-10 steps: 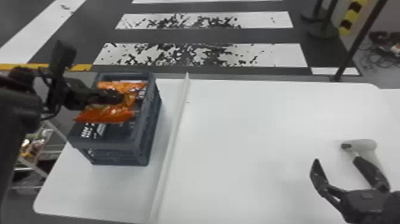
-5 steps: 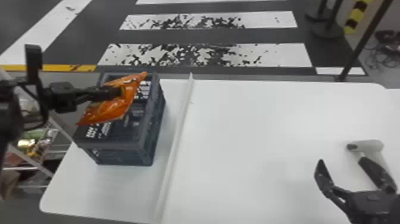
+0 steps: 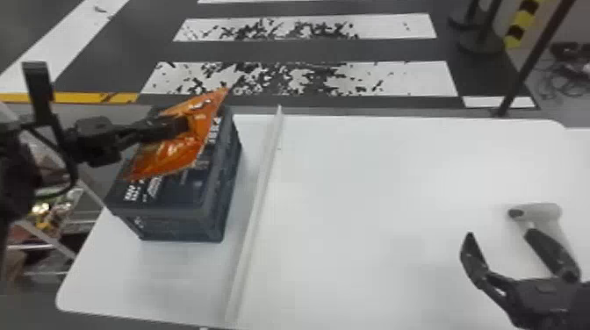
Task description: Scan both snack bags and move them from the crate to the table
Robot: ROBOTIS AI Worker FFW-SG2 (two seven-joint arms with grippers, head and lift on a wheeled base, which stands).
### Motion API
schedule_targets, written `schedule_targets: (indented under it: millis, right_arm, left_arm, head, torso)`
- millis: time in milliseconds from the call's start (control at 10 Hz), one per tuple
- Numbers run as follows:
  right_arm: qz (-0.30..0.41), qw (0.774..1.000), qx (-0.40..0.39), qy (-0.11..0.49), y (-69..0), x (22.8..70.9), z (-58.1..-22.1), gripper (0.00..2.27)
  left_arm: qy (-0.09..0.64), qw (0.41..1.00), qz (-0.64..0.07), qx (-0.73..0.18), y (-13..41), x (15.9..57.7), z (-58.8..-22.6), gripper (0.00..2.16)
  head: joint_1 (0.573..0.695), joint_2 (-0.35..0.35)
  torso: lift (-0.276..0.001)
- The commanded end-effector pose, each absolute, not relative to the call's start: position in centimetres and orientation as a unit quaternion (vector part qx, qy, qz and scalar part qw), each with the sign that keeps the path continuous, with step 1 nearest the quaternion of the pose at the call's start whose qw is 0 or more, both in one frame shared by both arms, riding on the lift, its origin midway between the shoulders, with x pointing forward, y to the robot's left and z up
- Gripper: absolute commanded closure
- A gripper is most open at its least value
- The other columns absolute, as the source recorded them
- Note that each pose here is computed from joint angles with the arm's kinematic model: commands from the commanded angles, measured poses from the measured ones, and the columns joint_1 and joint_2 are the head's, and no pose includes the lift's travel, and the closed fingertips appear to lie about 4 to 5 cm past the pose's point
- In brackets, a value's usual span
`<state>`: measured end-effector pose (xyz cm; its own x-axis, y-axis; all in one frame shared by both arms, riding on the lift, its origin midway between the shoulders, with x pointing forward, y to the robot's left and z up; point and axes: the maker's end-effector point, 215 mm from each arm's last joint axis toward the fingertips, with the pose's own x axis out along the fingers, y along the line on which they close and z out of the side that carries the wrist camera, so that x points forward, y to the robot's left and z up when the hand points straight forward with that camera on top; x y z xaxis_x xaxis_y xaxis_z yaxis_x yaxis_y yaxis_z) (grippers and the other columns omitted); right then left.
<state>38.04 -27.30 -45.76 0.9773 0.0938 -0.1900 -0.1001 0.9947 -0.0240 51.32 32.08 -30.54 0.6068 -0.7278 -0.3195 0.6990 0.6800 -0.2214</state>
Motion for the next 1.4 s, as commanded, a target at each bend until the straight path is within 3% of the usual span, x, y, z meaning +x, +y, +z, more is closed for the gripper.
schedule_targets:
  millis: [0,500,900,1200,1300]
  right_arm:
    - [0.048,0.994,-0.017,0.095,-27.4,38.0,-45.8,0.05]
    - [0.038,0.995,-0.018,0.092,-28.2,37.6,-45.2,0.05]
    - [0.032,0.996,-0.009,0.080,-28.6,37.8,-44.5,0.05]
    - [0.026,0.998,0.005,0.064,-28.9,37.9,-43.5,0.06]
    - [0.026,0.998,0.005,0.064,-28.9,37.9,-43.5,0.06]
  left_arm:
    - [0.182,0.891,-0.413,-0.046,27.6,50.6,-30.0,2.13]
    - [0.169,0.862,-0.476,-0.034,6.7,50.4,-33.7,2.13]
    - [0.183,0.844,-0.504,-0.023,-5.6,48.2,-41.2,2.13]
    - [0.214,0.844,-0.492,-0.024,-9.0,46.1,-46.2,2.11]
    - [0.214,0.850,-0.478,-0.050,-8.9,45.8,-46.5,1.22]
  head:
    - [0.695,0.072]
    - [0.695,-0.143]
    - [0.695,-0.350]
    - [0.695,-0.350]
    - [0.695,-0.350]
  torso:
    - [-0.088]
    - [-0.088]
    - [-0.088]
    - [-0.088]
    - [-0.088]
